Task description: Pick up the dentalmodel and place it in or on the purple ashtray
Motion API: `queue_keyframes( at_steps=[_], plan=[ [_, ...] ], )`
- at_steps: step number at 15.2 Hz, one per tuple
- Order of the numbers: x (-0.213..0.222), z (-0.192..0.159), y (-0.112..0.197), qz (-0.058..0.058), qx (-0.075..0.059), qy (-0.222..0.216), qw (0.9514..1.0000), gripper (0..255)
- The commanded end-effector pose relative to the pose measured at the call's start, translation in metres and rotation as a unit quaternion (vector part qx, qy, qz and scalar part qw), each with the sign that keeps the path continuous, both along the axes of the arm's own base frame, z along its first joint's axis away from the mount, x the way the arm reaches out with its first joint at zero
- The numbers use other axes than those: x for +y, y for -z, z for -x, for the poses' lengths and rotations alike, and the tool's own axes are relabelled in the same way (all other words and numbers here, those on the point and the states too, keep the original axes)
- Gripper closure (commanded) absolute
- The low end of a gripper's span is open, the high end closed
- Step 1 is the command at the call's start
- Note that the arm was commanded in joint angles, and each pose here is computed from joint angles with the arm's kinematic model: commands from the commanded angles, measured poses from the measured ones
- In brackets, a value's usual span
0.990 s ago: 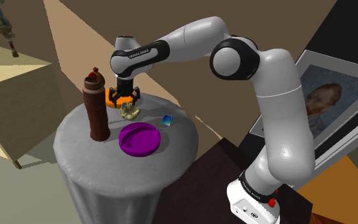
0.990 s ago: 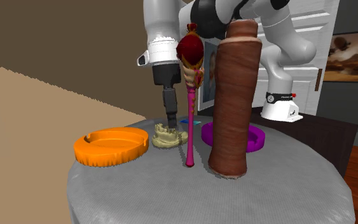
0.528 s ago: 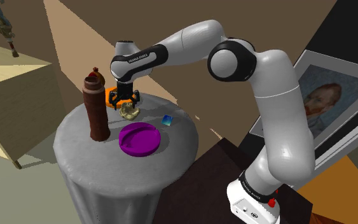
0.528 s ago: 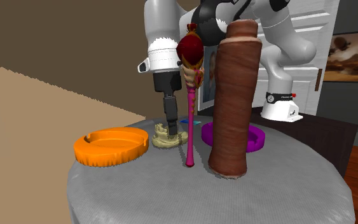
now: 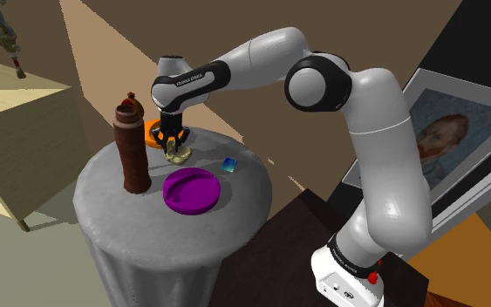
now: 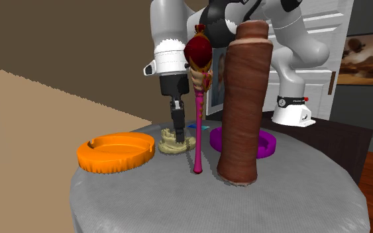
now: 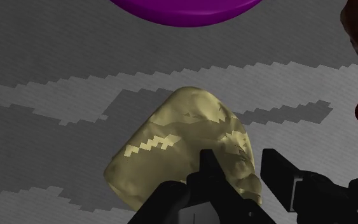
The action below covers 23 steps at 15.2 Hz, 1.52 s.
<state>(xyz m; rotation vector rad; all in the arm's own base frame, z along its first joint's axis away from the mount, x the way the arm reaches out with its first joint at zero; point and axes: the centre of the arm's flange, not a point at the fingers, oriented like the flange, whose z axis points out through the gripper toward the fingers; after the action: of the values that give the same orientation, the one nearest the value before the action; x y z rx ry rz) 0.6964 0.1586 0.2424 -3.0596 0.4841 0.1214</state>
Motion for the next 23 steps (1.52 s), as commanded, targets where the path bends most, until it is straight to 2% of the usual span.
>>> queue_keyframes(
  at_steps=[1, 5, 23],
  plan=[
    [0.000, 0.000, 0.000, 0.000, 0.000, 0.000, 1.0000, 255],
    [0.000, 0.000, 0.000, 0.000, 0.000, 0.000, 1.0000, 255],
    [0.000, 0.000, -0.095, 0.000, 0.000, 0.000, 1.0000, 255]
  ],
)
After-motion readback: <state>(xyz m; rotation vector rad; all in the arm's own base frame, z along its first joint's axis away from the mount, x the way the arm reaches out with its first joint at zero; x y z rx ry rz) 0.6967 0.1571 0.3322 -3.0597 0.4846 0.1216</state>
